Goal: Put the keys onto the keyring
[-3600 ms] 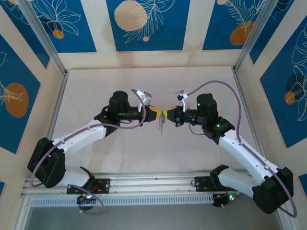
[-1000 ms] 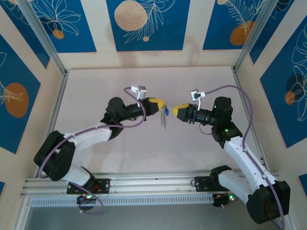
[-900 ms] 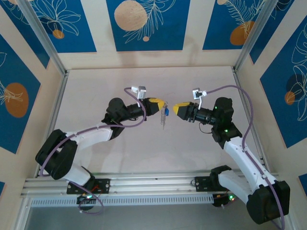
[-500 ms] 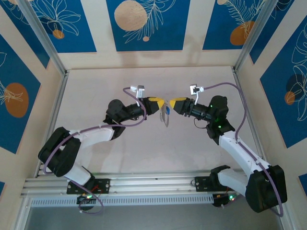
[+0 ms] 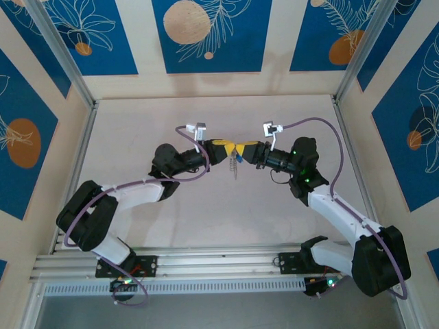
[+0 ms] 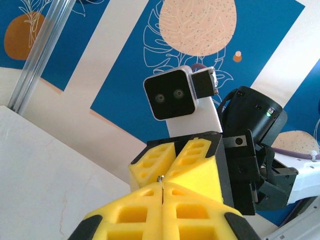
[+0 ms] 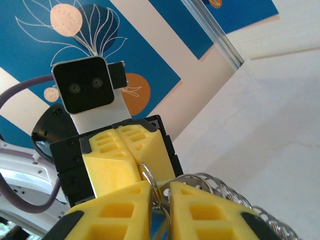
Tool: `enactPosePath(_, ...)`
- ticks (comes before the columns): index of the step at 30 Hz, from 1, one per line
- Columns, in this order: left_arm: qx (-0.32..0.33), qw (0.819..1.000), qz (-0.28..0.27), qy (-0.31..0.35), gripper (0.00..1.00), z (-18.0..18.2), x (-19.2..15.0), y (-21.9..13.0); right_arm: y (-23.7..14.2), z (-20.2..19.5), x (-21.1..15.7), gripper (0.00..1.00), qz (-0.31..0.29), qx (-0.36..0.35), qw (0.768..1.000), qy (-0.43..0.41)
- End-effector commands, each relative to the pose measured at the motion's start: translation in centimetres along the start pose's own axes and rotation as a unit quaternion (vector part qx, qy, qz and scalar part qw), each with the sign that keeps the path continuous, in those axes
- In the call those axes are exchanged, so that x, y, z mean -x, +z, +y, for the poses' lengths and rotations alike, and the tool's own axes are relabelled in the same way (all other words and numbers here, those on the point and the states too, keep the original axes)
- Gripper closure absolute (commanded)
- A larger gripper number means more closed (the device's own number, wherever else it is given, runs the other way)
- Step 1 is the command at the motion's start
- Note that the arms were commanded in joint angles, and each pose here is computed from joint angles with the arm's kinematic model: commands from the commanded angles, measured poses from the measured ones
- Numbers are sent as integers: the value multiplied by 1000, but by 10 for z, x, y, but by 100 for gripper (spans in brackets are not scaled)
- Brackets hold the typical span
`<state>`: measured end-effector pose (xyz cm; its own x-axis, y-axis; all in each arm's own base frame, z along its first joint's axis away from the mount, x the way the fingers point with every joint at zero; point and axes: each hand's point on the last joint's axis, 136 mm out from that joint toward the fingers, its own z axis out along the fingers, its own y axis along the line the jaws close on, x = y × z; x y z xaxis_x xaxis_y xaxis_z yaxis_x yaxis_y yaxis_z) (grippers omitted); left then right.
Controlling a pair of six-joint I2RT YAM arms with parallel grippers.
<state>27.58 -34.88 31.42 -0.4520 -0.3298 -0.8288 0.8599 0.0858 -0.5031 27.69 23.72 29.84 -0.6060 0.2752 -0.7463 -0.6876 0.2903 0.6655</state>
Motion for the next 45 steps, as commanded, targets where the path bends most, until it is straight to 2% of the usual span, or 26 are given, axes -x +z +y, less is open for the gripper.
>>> enactPosePath(1,-18,999,-23,17,100,-9,9,0,0,2,2,93,-6,1,1000,-10)
enactPosePath(3,-17,999,-22,15,100,-8,9,1,0,2,2,100,-6,1,1000,-11)
enactPosePath(9,-22,999,-20,16,100,-7,10,1,1,-1,10,100,-7,-8,1000,-19)
enactPosePath(12,-18,1000,-15,18,80,-4,15,-4,2,-7,14,100,1,-15,1000,-20)
enactPosePath(14,-13,1000,-12,23,73,-2,19,-9,4,-10,17,100,14,-11,1000,-21)
enactPosePath(24,11,996,65,59,52,11,35,-28,17,-32,22,100,75,-5,997,-25)
enactPosePath(30,11,991,120,62,49,28,43,-33,28,-31,20,100,126,35,991,-36)
enactPosePath(35,3,989,137,51,48,44,59,-39,33,-31,16,100,151,70,986,-31)
enactPosePath(45,-23,982,187,3,55,64,51,-32,42,-33,16,100,165,89,982,-19)
